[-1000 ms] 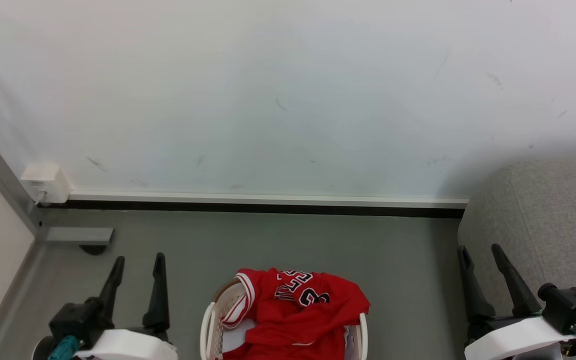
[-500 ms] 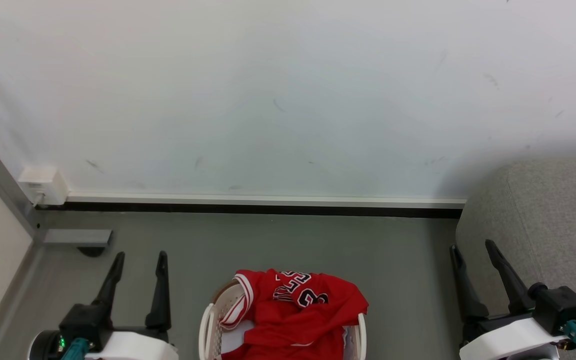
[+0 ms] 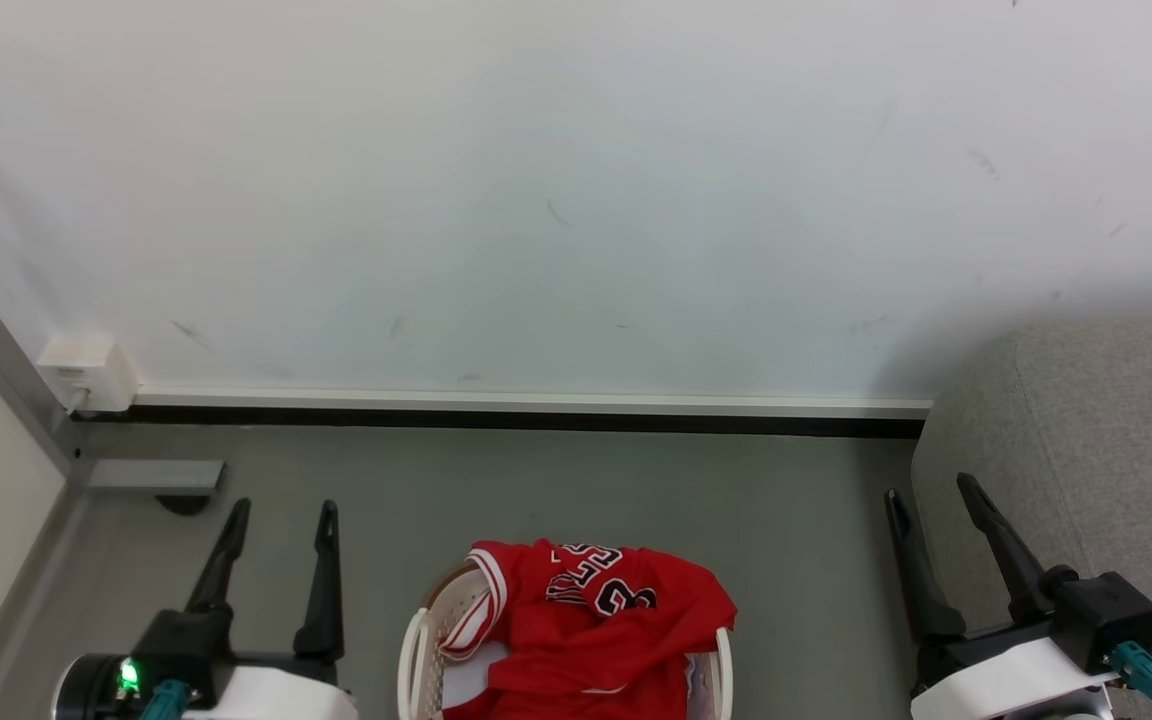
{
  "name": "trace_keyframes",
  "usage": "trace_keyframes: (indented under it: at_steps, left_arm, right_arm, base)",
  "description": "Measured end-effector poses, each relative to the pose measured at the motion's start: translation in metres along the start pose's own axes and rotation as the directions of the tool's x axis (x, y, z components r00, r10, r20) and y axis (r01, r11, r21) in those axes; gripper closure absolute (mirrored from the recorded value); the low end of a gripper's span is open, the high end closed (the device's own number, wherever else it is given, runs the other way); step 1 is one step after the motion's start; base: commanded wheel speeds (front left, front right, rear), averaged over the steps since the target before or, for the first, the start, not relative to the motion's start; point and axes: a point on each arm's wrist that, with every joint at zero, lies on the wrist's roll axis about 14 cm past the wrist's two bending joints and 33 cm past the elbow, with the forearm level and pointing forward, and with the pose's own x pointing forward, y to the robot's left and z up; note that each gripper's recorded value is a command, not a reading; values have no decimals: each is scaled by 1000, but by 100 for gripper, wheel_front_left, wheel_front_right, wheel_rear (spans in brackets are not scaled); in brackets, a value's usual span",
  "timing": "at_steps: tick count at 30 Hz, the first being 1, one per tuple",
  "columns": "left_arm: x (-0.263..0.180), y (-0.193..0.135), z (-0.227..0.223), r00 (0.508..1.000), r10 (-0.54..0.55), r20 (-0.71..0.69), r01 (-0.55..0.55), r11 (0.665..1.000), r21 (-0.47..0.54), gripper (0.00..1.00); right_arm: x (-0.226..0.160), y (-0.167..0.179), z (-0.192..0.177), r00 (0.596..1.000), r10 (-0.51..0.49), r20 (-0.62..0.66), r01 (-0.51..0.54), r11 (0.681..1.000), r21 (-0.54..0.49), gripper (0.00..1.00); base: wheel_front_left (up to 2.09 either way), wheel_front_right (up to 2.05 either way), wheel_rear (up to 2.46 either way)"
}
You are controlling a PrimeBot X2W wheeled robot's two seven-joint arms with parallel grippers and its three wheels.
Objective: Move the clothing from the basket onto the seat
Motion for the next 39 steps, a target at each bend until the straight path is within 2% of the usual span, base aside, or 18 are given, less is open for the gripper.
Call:
trace_keyframes:
  at_steps: [22, 39]
  left_arm:
    - [2, -1, -2, 1000, -3, -5, 3, 1000, -25, 0]
    - [7, -15, -13, 998, -50, -31, 48, 998, -51, 0]
  right_arm:
    - [-2, -5, 2, 1000, -13, 5, 13, 1000, -2, 0]
    - [-3, -16, 6, 999, -42, 16, 42, 999, 19, 0]
  base:
    - [0, 0, 0]
    - [0, 0, 0]
